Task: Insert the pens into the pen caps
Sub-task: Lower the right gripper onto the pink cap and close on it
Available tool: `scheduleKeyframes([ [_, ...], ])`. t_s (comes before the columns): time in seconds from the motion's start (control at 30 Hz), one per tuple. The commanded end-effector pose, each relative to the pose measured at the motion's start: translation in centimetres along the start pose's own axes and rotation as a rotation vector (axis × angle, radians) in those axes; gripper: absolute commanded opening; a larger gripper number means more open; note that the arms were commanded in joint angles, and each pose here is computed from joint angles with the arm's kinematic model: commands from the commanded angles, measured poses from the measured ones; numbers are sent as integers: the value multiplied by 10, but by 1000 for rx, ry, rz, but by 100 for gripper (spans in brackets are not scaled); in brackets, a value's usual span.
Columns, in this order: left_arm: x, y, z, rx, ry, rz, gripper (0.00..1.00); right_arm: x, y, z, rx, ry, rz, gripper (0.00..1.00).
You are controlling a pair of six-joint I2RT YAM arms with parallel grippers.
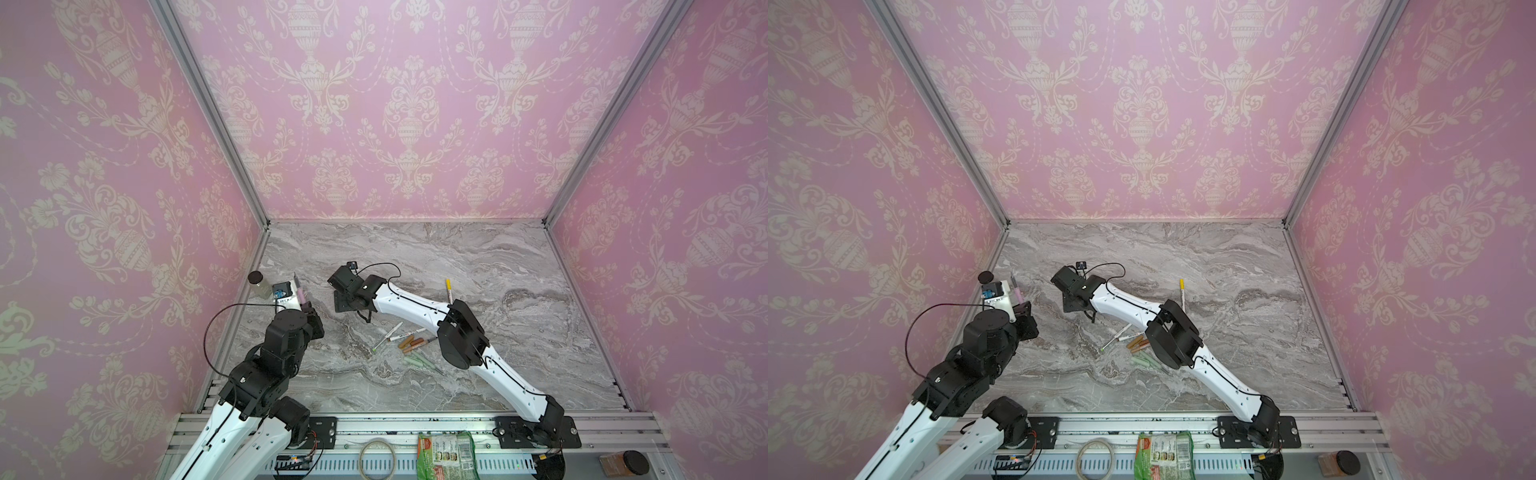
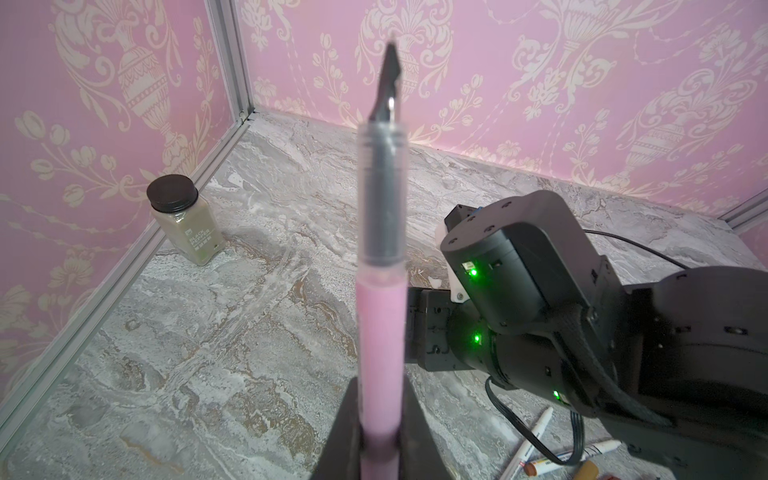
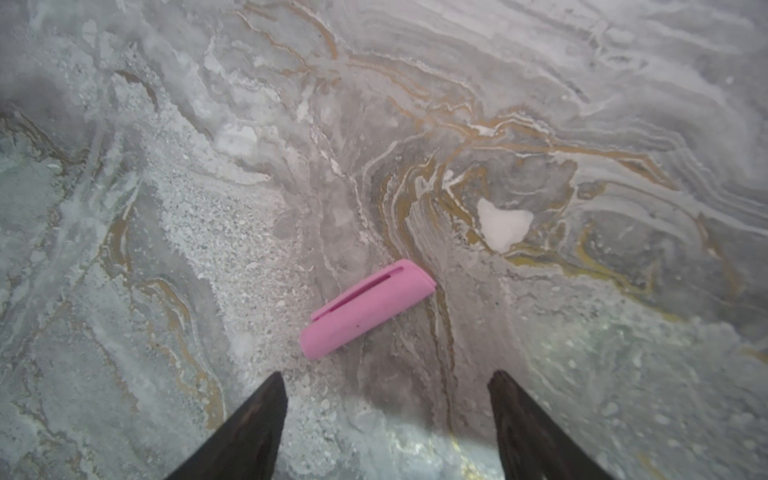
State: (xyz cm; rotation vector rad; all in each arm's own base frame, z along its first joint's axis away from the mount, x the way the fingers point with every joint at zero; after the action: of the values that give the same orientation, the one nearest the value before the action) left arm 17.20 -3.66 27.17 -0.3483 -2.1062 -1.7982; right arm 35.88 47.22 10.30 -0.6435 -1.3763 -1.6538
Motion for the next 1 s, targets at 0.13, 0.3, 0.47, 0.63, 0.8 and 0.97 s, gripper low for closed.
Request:
scheduleKeyframes([
  [0.13,-4,0,3,-42,31,-22,0,-24,-2,-7,-75,-94,-62,74],
  [0.3,-3,3,3,-50,41,-34,0,-37,-7,-11,-61,-131,-60,70],
  [0.47,-4,5,4,-59,50,-42,0,-40,-13,-23,-8,-214,-58,57],
  [0.63,-7,6,1,-69,47,-44,0,-42,-21,-29,58,-247,-16,50],
  [0.8,-9,7,0,-71,42,-44,0,-38,-29,-29,93,-255,0,41],
  [0.97,-7,8,0,-71,37,-50,0,-36,-30,-27,92,-225,11,30],
])
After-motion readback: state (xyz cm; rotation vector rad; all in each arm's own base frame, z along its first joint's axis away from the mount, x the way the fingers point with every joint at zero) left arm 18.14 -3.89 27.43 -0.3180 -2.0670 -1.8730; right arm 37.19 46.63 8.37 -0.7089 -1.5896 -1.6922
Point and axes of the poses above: each gripper's point midway between its finger pads, its own x axis back along the fingers, its own z axis along the line the jaws close on, y = z × x, the point moved 7 cm from there along x, back along the fingers, and after that the axes turned 4 degrees about -x, right-handed, at the moved point
